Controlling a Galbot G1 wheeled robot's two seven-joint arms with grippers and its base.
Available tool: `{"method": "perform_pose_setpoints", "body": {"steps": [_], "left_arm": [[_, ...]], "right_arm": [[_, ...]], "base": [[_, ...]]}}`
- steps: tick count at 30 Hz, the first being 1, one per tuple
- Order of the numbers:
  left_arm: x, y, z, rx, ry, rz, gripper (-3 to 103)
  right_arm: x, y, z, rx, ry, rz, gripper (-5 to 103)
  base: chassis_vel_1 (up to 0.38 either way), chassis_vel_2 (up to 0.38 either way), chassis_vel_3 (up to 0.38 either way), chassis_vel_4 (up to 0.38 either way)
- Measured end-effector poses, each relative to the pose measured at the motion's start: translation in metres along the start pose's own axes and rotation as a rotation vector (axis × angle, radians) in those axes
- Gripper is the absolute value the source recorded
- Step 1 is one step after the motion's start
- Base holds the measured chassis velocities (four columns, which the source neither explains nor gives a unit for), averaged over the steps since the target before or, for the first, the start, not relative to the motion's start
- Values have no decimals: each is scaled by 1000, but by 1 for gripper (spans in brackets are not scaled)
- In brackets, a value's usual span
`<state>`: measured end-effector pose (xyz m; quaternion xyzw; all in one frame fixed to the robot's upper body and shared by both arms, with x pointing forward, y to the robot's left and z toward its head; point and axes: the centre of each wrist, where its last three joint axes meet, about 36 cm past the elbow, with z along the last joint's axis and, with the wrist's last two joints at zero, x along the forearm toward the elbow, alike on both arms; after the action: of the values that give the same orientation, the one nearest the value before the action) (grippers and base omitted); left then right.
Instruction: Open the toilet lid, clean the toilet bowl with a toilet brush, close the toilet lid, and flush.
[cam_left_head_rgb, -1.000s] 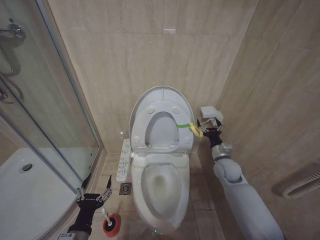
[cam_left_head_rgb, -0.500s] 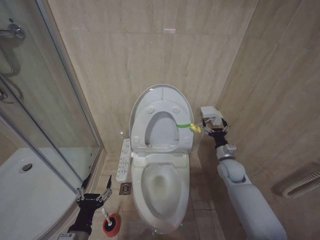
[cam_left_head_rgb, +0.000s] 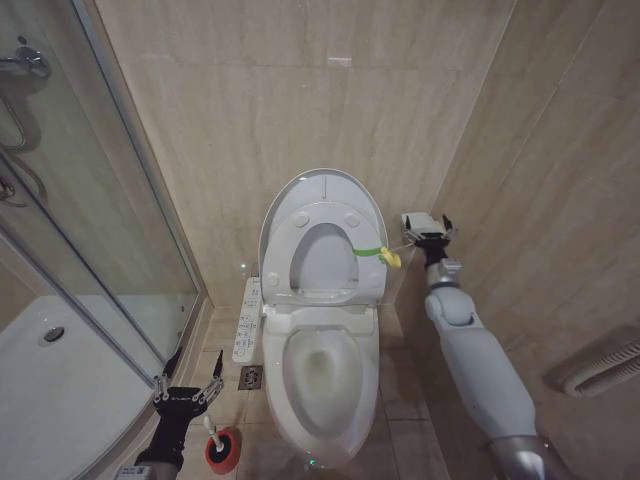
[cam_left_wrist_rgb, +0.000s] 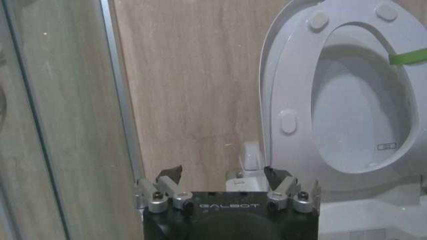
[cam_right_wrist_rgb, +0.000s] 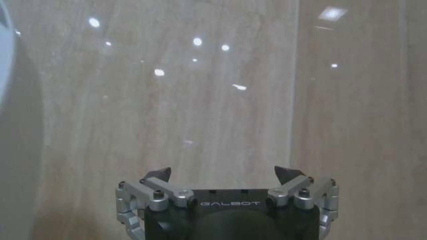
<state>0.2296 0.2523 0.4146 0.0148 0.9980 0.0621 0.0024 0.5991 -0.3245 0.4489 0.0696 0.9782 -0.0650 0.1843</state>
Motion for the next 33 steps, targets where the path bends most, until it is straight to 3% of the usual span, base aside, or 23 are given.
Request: {"method": "perform_pose_setpoints", "body": {"steps": [10, 15, 26, 33], "left_arm": [[0, 0, 0, 0, 0, 0, 82], [0, 0, 0, 0, 0, 0, 82], [0, 0, 0, 0, 0, 0, 82], [0, 0, 0, 0, 0, 0, 82]], "right_arm": [[-29, 40, 2, -16, -26, -34, 100], [-29, 47, -1, -27, -33, -52, 100], [2, 28, -14, -83, -5, -101, 100], [29, 20, -30, -155, 16, -171, 100]], "base": [[0, 0, 0, 0], [0, 0, 0, 0], [0, 0, 0, 0], [0, 0, 0, 0]]}}
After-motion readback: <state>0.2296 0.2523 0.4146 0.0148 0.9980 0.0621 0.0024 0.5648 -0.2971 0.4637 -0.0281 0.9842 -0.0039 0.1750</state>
